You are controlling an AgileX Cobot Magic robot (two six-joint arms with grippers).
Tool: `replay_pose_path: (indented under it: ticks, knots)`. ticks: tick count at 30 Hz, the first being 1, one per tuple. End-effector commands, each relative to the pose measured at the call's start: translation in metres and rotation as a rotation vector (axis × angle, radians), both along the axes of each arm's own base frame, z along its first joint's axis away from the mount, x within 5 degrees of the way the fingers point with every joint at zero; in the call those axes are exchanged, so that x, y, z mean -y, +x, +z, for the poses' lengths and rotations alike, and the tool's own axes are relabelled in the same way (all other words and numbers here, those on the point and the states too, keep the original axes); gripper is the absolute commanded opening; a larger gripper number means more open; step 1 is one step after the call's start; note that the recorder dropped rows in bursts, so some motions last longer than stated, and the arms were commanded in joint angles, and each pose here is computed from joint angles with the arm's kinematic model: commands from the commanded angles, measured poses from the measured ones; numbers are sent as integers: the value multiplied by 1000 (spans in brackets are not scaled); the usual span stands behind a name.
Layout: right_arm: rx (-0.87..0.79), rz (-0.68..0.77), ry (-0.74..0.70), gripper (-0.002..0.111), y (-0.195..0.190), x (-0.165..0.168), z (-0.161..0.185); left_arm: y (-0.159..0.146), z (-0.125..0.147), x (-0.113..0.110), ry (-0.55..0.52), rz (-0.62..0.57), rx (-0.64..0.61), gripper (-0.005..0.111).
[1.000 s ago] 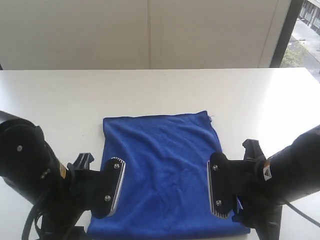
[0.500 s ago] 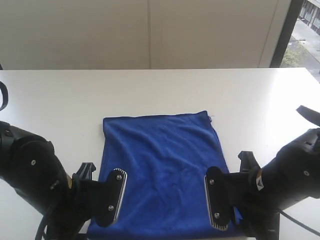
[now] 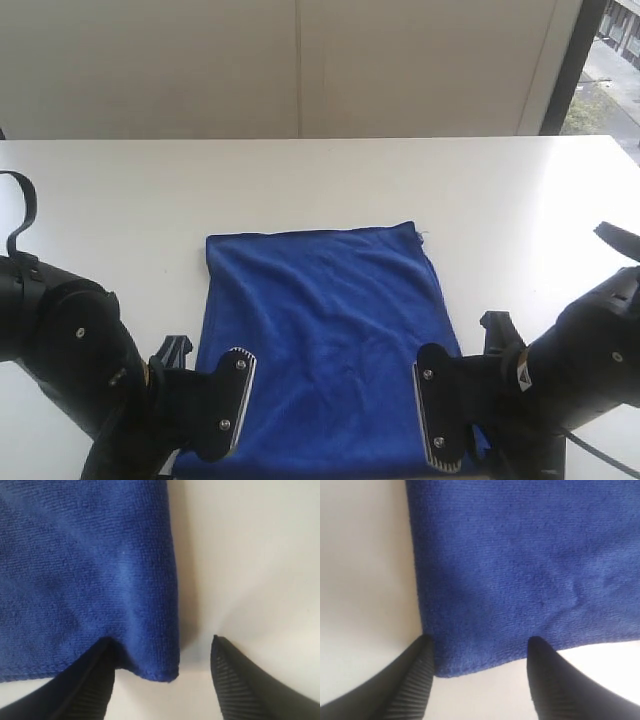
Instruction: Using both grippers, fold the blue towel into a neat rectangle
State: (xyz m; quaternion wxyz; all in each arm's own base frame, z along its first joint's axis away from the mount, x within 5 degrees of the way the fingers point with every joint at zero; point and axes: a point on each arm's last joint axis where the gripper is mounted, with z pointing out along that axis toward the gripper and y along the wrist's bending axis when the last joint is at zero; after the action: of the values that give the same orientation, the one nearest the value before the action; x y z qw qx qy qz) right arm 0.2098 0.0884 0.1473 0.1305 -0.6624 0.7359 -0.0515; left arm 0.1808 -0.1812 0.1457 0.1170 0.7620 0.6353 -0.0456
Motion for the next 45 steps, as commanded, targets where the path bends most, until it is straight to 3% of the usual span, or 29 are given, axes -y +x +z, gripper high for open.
replay_pose_path:
  ticks: [1, 12, 31, 40, 45]
  knots:
    - [39, -6, 17, 53, -2, 2, 9, -1, -2, -1, 3, 11, -13, 62]
    - [16, -54, 43, 53, -8, 3, 17, 0, -2, -1, -2, 12, -5, 53]
    - [-73, 19, -6, 52, -10, -8, -5, -2, -3, -2, 9, 13, -28, 53]
    - [-91, 27, -22, 41, -7, -9, -14, -2, -3, -2, 13, 12, -33, 53]
    - [-78, 27, -16, 29, -6, -9, -14, -2, -3, -2, 13, 12, -33, 42]
